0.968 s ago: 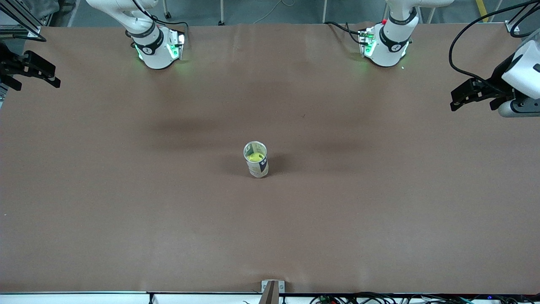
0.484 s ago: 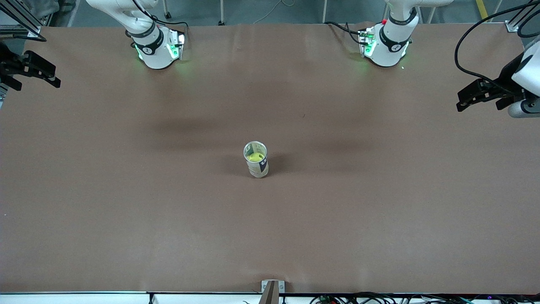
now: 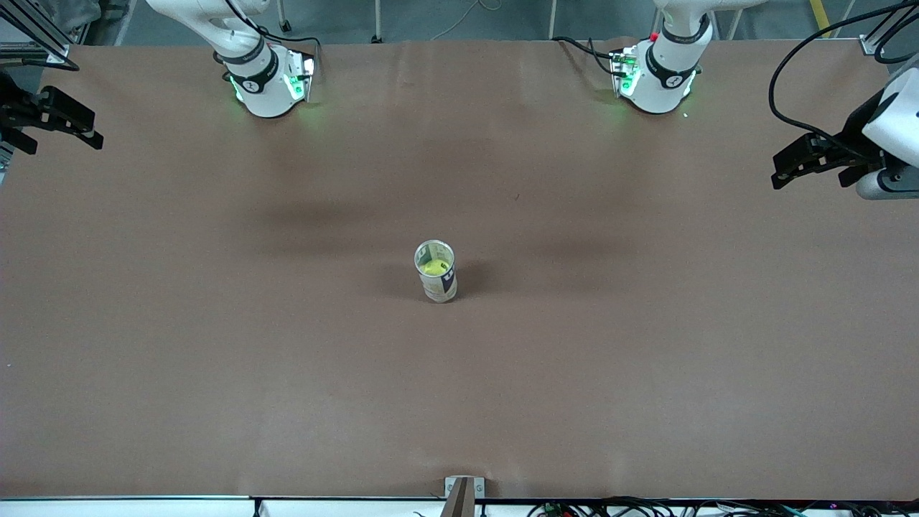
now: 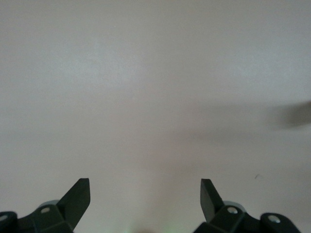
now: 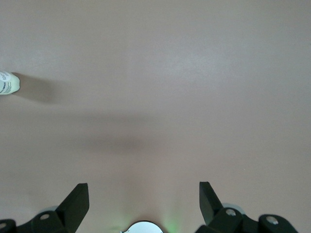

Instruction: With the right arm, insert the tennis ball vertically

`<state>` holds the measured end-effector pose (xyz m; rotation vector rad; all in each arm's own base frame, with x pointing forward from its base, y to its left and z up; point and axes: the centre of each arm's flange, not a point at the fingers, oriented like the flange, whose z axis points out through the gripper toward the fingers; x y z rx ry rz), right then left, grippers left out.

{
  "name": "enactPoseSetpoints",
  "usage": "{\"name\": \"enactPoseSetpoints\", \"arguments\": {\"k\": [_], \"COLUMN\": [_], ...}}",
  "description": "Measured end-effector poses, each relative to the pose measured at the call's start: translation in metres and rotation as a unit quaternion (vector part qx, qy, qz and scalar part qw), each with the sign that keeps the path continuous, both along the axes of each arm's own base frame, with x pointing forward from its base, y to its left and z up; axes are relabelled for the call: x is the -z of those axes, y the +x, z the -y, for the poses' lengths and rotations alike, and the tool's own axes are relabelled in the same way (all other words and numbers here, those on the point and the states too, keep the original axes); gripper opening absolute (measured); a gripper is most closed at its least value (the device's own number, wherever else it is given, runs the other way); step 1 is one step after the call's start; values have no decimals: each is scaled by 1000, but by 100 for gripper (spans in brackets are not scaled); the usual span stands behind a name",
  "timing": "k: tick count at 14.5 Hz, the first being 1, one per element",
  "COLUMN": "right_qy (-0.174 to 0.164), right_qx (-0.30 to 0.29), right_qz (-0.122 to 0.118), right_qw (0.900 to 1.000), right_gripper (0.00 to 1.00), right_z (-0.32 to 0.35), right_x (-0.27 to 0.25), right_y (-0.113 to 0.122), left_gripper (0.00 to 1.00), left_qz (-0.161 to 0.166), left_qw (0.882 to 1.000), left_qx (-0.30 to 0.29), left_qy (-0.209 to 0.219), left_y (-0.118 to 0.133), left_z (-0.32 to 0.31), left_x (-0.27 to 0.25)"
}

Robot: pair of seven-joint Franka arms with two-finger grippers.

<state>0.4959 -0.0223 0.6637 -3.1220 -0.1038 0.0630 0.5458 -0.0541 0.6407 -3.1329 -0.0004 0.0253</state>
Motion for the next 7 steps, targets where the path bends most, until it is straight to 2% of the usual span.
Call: {"name": "enactPoseSetpoints", "arguments": {"k": [7], "right_qy": [0], "right_qx": [0], "right_qz": [0], "right_qw": [1000], "right_gripper": [100], "right_z": [0], "right_x": [0], "right_y": [0], "left_gripper": [100], "left_qz": [3], "left_qw": [1000], "left_qx": [16], "left_qy": [-1], "left_y": [0], "left_z": [-2], "left_x": [-3]}}
